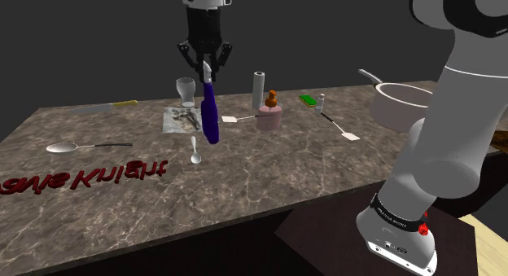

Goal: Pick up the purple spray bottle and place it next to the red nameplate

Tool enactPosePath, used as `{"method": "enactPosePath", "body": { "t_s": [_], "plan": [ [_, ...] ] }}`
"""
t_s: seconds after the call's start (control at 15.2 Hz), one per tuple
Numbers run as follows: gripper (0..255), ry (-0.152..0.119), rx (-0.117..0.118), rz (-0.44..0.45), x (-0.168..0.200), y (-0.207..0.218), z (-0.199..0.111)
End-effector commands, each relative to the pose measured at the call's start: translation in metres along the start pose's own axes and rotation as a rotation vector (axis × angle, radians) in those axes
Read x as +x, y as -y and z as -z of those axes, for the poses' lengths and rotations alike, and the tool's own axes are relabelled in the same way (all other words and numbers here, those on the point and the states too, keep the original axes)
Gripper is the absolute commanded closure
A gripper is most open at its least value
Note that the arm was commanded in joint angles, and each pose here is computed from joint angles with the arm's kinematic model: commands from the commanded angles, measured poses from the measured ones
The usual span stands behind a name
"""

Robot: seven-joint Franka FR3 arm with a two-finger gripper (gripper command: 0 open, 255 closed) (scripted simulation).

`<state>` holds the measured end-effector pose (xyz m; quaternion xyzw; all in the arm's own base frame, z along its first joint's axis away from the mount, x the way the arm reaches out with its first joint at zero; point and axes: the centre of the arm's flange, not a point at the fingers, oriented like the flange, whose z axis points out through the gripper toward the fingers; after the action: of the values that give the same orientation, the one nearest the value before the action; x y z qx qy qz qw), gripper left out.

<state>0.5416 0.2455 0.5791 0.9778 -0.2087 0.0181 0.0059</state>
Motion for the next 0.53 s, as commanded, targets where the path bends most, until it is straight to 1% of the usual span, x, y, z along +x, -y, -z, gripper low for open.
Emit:
{"method": "enactPosePath", "body": {
  "t_s": [0.0,0.46],
  "plan": [
    [255,-0.001,0.001,-0.001,-0.011,0.024,-0.008],
    [255,-0.001,0.001,-0.001,-0.036,0.106,-0.044]
  ]
}}
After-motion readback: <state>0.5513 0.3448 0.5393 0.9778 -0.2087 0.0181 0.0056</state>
